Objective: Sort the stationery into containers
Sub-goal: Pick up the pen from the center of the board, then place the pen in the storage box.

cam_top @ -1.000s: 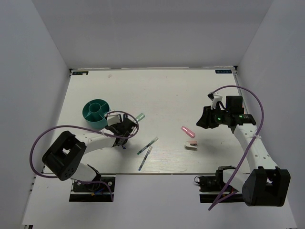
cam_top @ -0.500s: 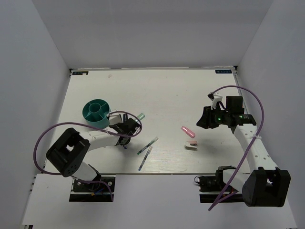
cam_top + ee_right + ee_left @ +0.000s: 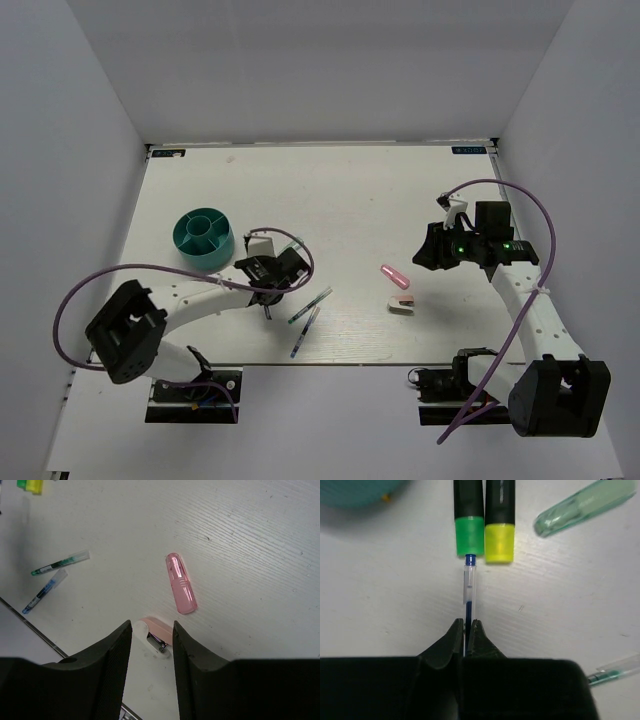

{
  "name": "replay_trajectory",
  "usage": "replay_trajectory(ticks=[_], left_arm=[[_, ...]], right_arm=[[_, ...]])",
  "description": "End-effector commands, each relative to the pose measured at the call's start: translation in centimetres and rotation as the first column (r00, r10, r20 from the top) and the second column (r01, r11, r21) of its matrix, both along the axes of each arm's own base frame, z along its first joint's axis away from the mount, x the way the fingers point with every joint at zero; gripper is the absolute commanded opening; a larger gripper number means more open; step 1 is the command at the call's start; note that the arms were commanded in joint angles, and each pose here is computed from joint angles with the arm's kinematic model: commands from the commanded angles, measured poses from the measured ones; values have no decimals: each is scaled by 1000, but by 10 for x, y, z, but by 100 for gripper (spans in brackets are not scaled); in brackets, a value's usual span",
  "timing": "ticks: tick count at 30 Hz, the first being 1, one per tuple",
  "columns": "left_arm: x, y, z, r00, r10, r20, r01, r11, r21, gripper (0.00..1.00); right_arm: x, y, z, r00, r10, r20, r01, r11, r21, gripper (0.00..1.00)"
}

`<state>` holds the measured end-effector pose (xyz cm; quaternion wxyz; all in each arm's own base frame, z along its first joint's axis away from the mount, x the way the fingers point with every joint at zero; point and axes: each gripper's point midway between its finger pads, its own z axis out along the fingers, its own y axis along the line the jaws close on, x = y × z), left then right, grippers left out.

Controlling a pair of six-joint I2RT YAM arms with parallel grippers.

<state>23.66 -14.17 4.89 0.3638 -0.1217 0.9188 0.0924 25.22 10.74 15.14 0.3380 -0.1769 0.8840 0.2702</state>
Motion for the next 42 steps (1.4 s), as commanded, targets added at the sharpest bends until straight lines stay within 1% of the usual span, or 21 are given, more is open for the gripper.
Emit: replay_trajectory(ticks=[1, 8, 12, 14, 15, 16, 17, 18, 19, 20, 21, 22, 23, 24, 25, 26, 28, 33, 39, 41, 42], left_arm=[[14, 11, 65, 991, -14, 136, 10, 999, 35, 0], [40, 61, 134, 950, 68, 305, -107, 988, 112, 0], [62, 93, 174, 896, 127, 426, -219, 960, 176, 0], [65, 117, 186, 892, 118, 436, -271, 912, 308, 0], [77, 113, 200, 845, 151, 514, -313, 917, 246, 0], [73, 129, 201, 844, 155, 513, -359, 873, 329, 0], [87, 127, 219, 785, 181, 593, -406, 873, 270, 0], [89, 131, 223, 774, 184, 606, -424, 861, 280, 0], [83, 149, 213, 837, 133, 530, -410, 794, 449, 0], [93, 148, 230, 736, 192, 649, -487, 817, 310, 0], [93, 152, 233, 725, 205, 658, -511, 800, 315, 0], [90, 167, 227, 788, 173, 591, -502, 735, 455, 0], [95, 169, 240, 677, 239, 696, -585, 749, 312, 0], [95, 173, 243, 660, 253, 707, -606, 735, 303, 0], [97, 180, 241, 700, 238, 674, -609, 692, 388, 0], [95, 183, 250, 623, 279, 731, -662, 686, 303, 0], [103, 185, 249, 671, 275, 688, -660, 644, 386, 0], [116, 179, 248, 663, 246, 707, -649, 660, 379, 0], [133, 199, 247, 669, 249, 700, -668, 614, 420, 0], [138, 207, 235, 722, 236, 651, -632, 609, 480, 0], [143, 209, 222, 718, 249, 650, -624, 643, 444, 0]], right_arm=[[4, -1, 12, 999, 4, 50, -3, 1000, -1, 42], [2, 2, 13, 999, 16, 49, -17, 1000, 10, 42], [2, 3, 12, 999, 22, 48, -23, 1000, 13, 42], [1, 4, 11, 999, 23, 41, -24, 1000, 16, 42], [2, 3, 11, 999, 20, 43, -21, 1000, 14, 42], [2, 4, 11, 999, 26, 40, -27, 999, 17, 42], [2, 3, 11, 999, 25, 44, -26, 1000, 18, 42], [0, 5, 10, 999, 32, 34, -33, 999, 19, 42], [0, 5, 7, 999, 30, 27, -31, 999, 20, 42], [1, 5, 9, 999, 32, 32, -32, 999, 20, 42], [0, 5, 9, 999, 33, 26, -33, 999, 21, 42], [1, 5, 9, 999, 35, 29, -36, 999, 20, 42], [1, 4, 7, 999, 30, 24, -30, 999, 18, 42], [1, 5, 7, 999, 34, 22, -34, 999, 22, 42], [1, 5, 6, 999, 34, 21, -34, 999, 22, 42], [1, 6, 6, 999, 35, 15, -35, 999, 25, 42], [1, 7, 6, 999, 41, 14, -42, 999, 27, 42], [1, 6, 1, 999, 46, -8, -46, 999, 26, 42], [0, 7, -3, 999, 49, -23, -49, 998, 28, 42], [2, 6, -1, 999, 49, -16, -49, 999, 24, 42], [2, 6, -2, 999, 49, -18, -48, 999, 23, 42]])
